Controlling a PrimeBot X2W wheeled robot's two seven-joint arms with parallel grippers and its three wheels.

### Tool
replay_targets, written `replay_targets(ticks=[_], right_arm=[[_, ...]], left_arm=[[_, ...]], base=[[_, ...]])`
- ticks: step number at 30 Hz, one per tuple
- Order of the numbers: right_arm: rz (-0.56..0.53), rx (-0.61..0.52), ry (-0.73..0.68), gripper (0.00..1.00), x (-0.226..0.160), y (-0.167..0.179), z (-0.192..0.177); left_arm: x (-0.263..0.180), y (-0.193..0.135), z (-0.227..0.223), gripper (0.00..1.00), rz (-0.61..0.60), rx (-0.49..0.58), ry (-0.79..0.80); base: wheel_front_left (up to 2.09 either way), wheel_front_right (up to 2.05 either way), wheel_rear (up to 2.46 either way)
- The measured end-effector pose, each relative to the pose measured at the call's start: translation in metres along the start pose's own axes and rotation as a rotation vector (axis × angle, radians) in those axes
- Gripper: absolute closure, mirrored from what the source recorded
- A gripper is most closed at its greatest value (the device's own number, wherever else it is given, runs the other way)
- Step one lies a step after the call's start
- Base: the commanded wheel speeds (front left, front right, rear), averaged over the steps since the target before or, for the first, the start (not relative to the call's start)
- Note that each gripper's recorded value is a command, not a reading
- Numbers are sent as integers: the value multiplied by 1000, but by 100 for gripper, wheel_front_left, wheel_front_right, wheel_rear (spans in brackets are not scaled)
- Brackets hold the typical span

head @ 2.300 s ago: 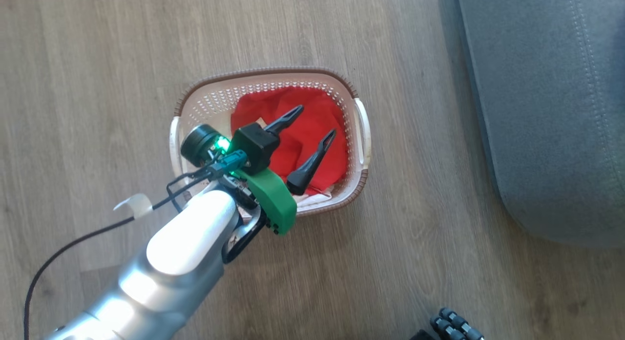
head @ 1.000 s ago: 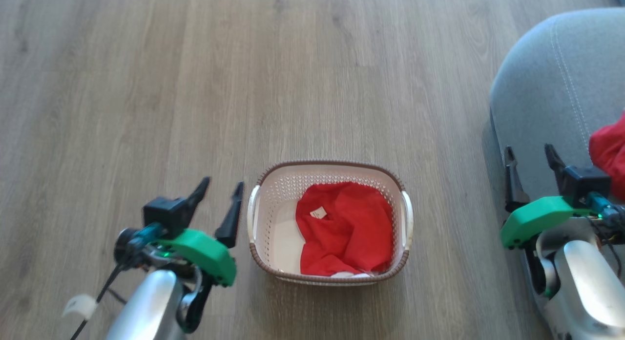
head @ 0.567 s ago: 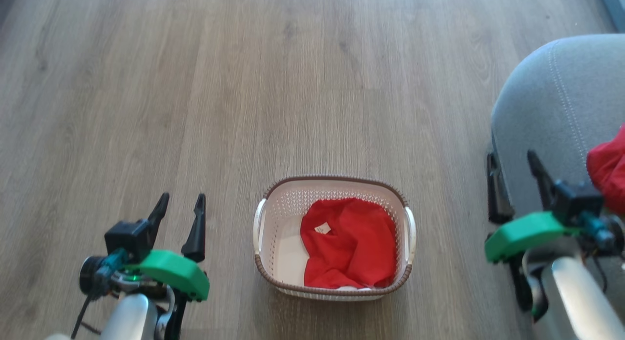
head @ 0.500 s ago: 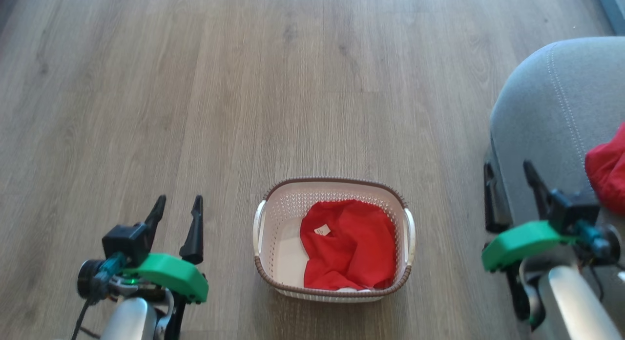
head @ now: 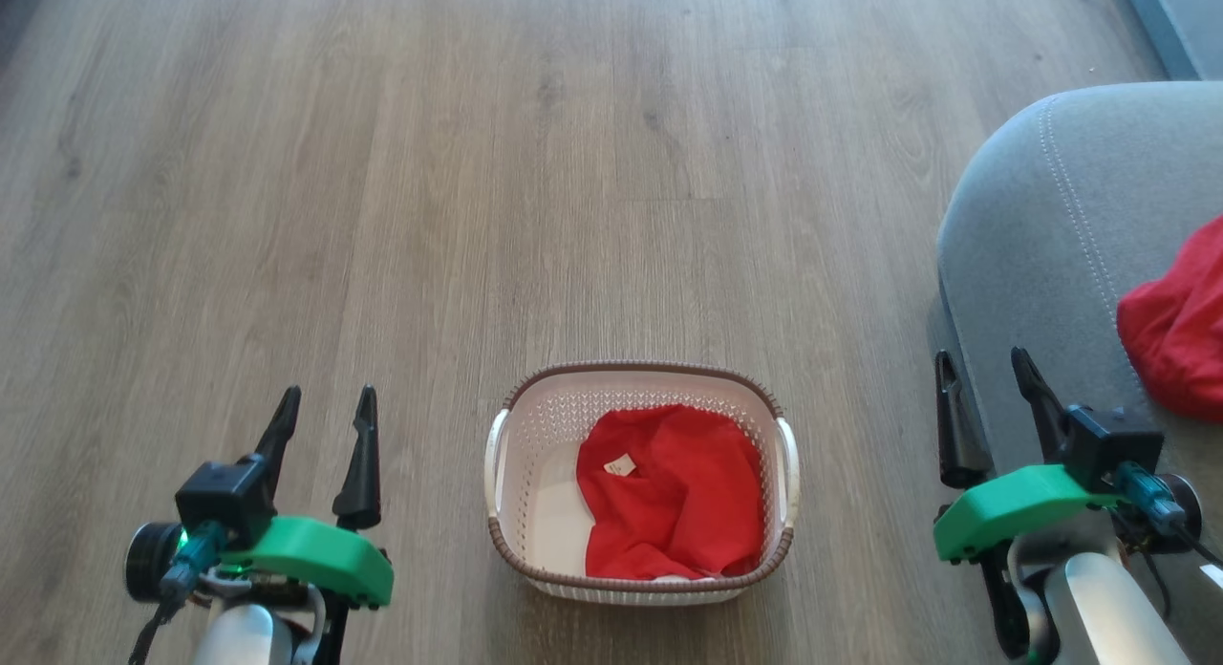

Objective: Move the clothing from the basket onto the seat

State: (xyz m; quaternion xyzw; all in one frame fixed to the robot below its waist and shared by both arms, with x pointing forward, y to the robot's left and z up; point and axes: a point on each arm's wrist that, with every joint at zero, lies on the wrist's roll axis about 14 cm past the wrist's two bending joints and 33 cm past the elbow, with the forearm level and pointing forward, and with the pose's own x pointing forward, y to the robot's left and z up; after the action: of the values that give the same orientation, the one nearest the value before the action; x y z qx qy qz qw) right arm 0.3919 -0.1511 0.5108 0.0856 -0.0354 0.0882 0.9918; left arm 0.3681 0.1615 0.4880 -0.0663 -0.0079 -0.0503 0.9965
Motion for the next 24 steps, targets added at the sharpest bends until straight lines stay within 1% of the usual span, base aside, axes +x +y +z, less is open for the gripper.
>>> replay_targets(ticks=[24], right_arm=[[-31,15,13,0,-7,-5,-5]], left_arm=[[5,-19,-2,0,-62,6,6]], base=[[0,0,0]])
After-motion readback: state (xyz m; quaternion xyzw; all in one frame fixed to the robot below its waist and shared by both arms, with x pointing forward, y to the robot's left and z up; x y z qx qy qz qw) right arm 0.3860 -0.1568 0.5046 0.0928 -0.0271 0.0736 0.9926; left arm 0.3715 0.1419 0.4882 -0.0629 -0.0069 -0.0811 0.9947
